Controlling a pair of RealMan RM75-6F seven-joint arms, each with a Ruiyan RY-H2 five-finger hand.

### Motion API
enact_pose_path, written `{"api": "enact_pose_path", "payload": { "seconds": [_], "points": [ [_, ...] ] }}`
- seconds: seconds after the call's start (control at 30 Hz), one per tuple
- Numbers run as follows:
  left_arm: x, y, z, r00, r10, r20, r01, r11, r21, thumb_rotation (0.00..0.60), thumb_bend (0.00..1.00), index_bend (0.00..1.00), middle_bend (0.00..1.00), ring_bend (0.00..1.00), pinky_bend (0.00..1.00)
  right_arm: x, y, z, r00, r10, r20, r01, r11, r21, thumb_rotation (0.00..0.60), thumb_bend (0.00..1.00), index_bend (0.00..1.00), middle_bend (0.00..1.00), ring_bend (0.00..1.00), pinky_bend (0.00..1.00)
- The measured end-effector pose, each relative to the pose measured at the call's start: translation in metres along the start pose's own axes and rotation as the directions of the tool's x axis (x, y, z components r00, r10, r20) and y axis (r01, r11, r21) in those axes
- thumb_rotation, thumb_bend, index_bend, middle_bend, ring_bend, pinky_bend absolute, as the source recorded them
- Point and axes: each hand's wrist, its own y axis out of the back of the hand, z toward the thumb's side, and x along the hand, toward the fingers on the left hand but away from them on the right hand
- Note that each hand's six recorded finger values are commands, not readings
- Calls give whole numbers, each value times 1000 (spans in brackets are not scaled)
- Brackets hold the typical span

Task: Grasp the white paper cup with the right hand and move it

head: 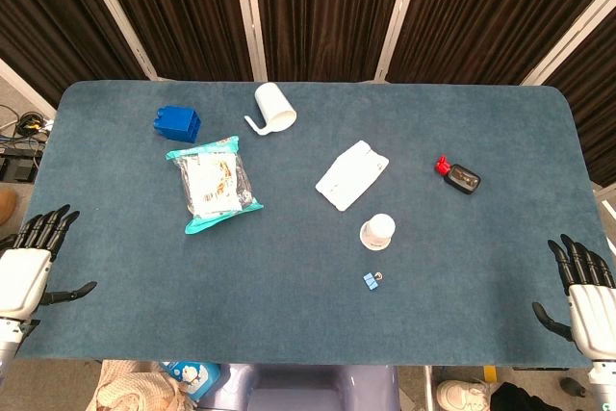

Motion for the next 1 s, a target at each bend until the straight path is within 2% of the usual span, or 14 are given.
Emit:
{"api": "enact_pose_path", "payload": {
  "seconds": [0.3,0.5,0.7,1.0],
  "points": [
    [-1,1,-1,1000,5,-4,-5,1000,-4,600,0,0,0,0,0,-1,-1,2,1000,8,-4,-8,1000,-6,600,267,0,0,0,90],
    [-1,1,-2,1000,4,-4,-4,1000,-1,600,0,0,0,0,0,-5,-2,14,999,27,-29,-28,999,-43,600,268,0,0,0,90],
    [-1,1,-2,1000,1,-7,-1,1000,1,600,0,0,0,0,0,-31,2,45,993,60,-98,-68,994,-83,600,267,0,0,0,90],
    [1,-1,-3,1000,-12,-12,12,1000,-6,600,0,0,0,0,0,-101,0,119,972,109,-208,-121,991,-48,600,268,0,0,0,96]
  ]
}}
